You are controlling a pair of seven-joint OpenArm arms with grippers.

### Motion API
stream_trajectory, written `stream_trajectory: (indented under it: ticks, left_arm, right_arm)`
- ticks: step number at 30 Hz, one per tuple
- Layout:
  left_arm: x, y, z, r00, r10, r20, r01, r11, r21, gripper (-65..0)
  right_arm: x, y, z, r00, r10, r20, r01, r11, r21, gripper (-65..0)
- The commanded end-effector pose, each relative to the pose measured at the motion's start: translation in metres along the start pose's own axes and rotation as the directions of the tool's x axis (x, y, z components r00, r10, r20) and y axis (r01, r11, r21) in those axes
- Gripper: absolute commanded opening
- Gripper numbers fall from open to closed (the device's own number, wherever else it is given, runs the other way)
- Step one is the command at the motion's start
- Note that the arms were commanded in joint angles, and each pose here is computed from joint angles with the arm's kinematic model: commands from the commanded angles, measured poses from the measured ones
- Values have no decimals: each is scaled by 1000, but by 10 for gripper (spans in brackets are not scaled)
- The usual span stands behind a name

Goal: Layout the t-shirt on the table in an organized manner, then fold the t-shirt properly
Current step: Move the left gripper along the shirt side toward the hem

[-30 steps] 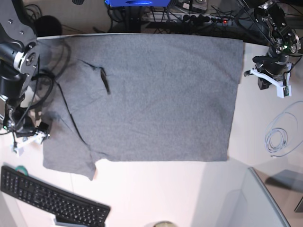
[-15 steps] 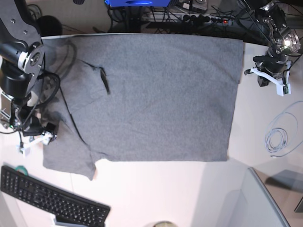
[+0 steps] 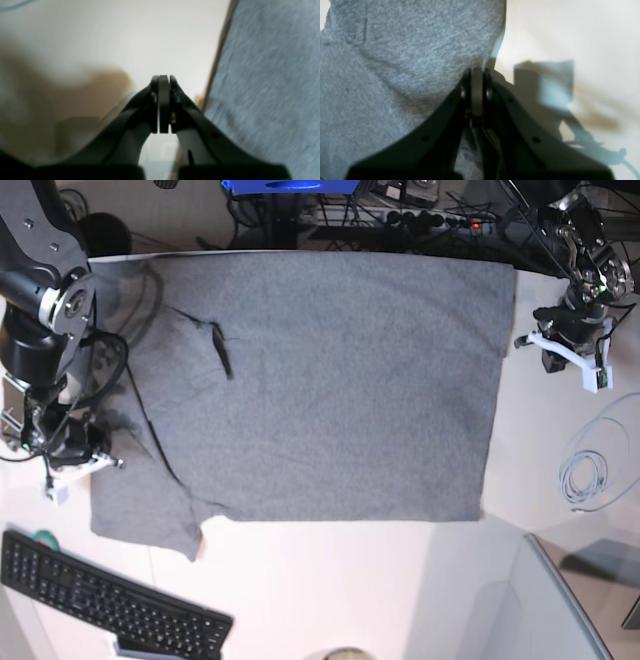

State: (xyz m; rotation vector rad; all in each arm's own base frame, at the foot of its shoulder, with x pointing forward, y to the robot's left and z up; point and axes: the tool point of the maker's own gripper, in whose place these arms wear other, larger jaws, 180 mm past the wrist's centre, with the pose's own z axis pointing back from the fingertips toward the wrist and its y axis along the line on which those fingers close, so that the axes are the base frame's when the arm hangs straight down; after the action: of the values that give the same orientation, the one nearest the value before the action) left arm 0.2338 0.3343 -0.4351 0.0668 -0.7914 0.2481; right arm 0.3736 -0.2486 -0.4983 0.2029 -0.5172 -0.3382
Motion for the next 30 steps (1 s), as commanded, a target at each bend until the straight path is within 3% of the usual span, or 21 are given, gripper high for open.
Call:
stream_trajectory:
  ticks: [1,4,8,11,13,17,27,29,30]
  left_arm:
    - [18,3,-2,999,-2,47,2,1000,2,-650]
    - [30,-6,-14,998,5,58,-4,1000,-16,-650]
    - [49,-31,-34,996,-77,47,79,996,-52,-650]
    - [64,-54,-53,996,-68,49,73,992,-104,-433]
    - [68,-65,-68,999,-36,30,40,990,-133,-298]
    - [70,-77,-91,999,34,-20,-37,983,-181,-155]
    - [60,-109,-115,988,92,-120,-120,960,-252,-142]
    - [57,-110,-115,989,97,-115,-124,960,-253,-183]
    - [58,-109,-115,990,102,-99,-124,960,-251,-239]
  right_arm:
    - [11,2,3,1000,11,9,-11,1000,5,-645]
    - [11,2,3,1000,12,10,-12,1000,5,-644]
    - [19,-3,14,998,48,41,-47,999,-10,-644]
    - [26,10,25,989,127,74,-129,991,23,-644]
    - [33,6,37,983,158,94,-158,987,-5,-644]
    - [40,10,54,972,195,131,-192,981,-32,-644]
    - [50,10,70,963,227,143,-221,974,-57,-645]
    - [50,10,70,964,226,142,-220,974,-56,-645]
    - [49,10,69,964,226,141,-220,974,-56,-645]
